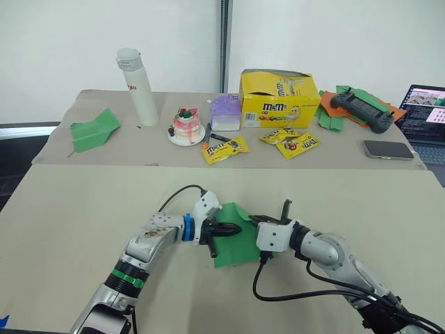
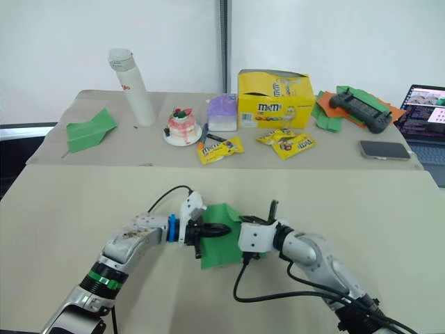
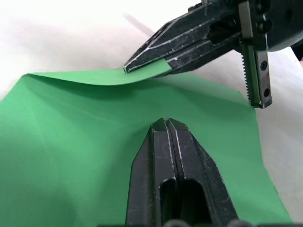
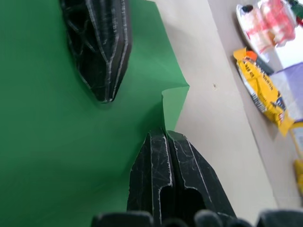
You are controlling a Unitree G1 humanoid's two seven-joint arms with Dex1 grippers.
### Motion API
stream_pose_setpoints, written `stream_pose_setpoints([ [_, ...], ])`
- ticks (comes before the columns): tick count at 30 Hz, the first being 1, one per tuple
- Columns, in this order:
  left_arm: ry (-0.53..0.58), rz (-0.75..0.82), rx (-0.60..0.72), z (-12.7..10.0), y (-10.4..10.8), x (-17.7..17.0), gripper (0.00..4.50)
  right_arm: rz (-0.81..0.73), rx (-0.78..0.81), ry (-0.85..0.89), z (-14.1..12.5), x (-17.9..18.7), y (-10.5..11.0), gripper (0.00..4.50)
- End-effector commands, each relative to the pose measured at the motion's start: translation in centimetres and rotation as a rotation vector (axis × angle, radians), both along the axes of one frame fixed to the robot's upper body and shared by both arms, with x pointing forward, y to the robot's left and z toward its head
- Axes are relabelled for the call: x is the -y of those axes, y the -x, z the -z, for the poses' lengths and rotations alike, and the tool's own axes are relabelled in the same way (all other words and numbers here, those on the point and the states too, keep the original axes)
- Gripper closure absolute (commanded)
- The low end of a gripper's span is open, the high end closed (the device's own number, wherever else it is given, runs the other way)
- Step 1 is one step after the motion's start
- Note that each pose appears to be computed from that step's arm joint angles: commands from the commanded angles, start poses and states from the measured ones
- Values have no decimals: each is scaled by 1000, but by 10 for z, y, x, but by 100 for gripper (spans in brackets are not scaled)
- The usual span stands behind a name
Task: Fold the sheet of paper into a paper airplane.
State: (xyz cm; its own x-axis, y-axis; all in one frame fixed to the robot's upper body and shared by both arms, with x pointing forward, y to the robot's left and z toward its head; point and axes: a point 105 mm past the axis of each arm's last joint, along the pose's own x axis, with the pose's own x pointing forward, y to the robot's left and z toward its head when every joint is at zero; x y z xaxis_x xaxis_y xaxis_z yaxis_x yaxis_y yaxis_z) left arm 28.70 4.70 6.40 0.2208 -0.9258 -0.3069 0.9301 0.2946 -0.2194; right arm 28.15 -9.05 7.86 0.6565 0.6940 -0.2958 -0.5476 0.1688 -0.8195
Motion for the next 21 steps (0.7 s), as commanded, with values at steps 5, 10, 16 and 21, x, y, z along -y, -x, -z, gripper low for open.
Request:
stream_pose_setpoints([
  [5, 178, -134, 18, -63, -28, -2, 450, -24, 39, 13, 6, -7, 2, 449],
  [10, 144, -191, 49, -81, -46, -5, 450, -31, 39, 16, 7, -11, 4, 449],
  [16, 13, -154, 82, -66, -50, 8, 450, -29, 59, 38, 7, -11, 4, 449],
  [21, -129, -129, 115, -34, -50, 13, 450, -39, 110, 73, 4, -11, 3, 449],
])
